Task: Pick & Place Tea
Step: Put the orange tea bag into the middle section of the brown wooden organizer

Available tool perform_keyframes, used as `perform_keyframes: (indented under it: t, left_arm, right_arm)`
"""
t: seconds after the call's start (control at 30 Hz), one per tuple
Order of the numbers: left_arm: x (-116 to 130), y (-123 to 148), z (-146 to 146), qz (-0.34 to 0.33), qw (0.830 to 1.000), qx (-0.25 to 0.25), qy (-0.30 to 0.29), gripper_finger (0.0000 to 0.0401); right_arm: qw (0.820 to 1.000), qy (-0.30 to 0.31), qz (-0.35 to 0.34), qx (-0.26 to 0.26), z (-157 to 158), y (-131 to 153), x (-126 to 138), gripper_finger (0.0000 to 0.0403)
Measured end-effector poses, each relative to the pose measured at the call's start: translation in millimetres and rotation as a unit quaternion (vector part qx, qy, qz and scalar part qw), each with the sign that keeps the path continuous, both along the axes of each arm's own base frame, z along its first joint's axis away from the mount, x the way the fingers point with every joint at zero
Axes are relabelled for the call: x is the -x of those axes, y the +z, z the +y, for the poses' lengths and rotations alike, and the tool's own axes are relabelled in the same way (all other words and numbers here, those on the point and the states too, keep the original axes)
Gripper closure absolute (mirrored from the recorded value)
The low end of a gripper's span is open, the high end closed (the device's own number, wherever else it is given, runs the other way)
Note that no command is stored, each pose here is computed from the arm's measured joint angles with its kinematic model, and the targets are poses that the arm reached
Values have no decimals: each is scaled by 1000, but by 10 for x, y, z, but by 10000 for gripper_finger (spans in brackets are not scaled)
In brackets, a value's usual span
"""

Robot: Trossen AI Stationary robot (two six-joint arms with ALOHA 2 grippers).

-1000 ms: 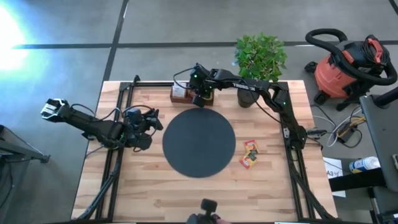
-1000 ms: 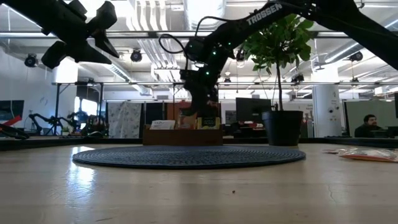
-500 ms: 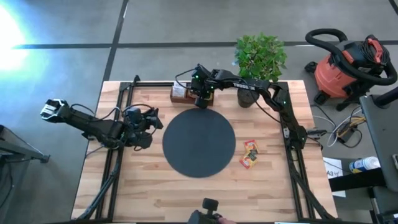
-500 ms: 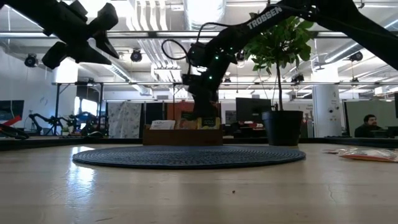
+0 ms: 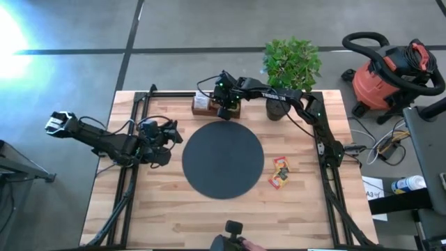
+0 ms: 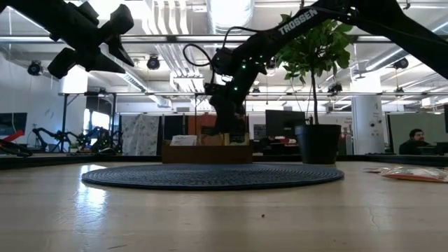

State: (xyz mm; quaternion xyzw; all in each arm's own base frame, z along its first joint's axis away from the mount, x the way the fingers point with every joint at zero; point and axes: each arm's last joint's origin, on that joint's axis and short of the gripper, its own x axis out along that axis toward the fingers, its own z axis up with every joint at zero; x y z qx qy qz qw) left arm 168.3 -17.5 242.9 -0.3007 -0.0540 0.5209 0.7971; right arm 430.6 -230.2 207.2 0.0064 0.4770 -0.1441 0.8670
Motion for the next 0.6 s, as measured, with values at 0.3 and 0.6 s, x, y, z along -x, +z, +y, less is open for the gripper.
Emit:
perform_keyframes:
  t: [0.3, 0.6]
  left_arm:
    - [0, 0, 3, -1, 1000, 1, 1, 284]
    - [-2, 0, 19, -2, 1000, 1, 6, 284]
  right_arm:
    - [1000, 1, 17, -9, 20, -32, 25, 359]
    - [1000, -15, 13, 20, -5, 38, 14, 358]
